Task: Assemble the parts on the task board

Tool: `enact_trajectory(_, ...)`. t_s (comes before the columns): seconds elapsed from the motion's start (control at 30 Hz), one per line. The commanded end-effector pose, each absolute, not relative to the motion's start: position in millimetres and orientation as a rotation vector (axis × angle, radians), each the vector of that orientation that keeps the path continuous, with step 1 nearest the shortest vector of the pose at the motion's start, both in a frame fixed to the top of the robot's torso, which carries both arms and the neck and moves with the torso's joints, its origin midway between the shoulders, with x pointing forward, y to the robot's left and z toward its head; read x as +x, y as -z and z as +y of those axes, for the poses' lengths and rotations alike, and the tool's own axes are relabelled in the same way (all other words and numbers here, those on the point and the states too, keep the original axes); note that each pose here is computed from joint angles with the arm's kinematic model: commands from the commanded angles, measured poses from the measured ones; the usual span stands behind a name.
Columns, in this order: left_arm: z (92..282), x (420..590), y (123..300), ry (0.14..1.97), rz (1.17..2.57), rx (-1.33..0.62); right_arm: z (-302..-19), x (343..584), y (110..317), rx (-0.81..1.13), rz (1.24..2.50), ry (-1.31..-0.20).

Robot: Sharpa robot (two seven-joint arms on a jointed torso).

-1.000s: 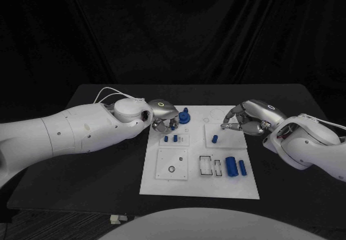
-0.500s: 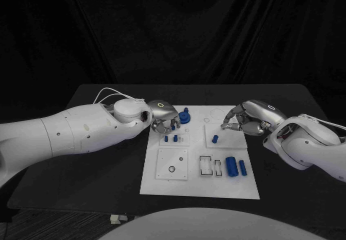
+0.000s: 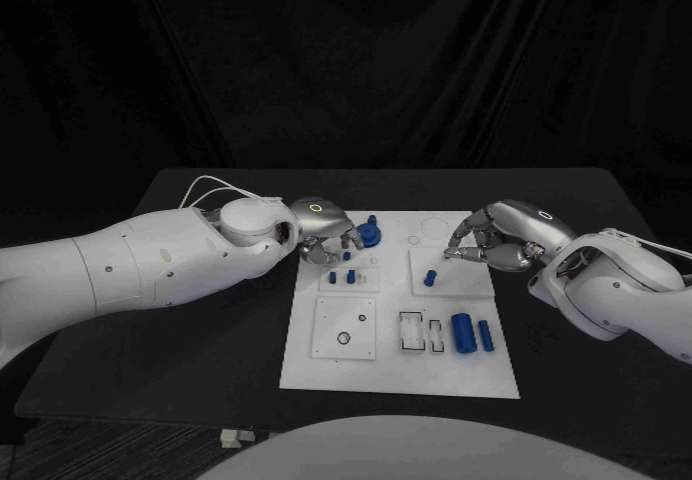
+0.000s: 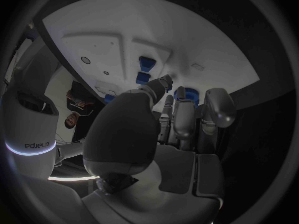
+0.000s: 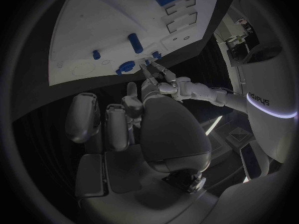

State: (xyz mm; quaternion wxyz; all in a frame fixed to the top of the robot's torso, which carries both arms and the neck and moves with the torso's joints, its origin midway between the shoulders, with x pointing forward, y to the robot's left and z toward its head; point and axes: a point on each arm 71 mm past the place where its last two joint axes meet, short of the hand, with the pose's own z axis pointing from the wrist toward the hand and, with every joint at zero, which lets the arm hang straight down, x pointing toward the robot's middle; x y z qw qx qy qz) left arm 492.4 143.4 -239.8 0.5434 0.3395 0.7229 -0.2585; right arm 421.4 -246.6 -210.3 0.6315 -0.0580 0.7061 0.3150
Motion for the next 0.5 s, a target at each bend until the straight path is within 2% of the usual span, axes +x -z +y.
enact_trajectory(0.03, 146.1, 491.0, 232.7, 0.651, 1.613, 0.783, -249, 420, 210, -0.129, 1.612, -0.717)
enact_trajectory(0.23, 164.9, 487.8, 221.7, 0.655, 1.523, 0.742, -256, 418, 204, -0.119, 1.598, -0.700)
enact_trajectory(0.5, 189.3, 490.4, 183.3, 0.649, 1.387, 0.741, -260, 431, 179, -0.147, 1.600, -0.610)
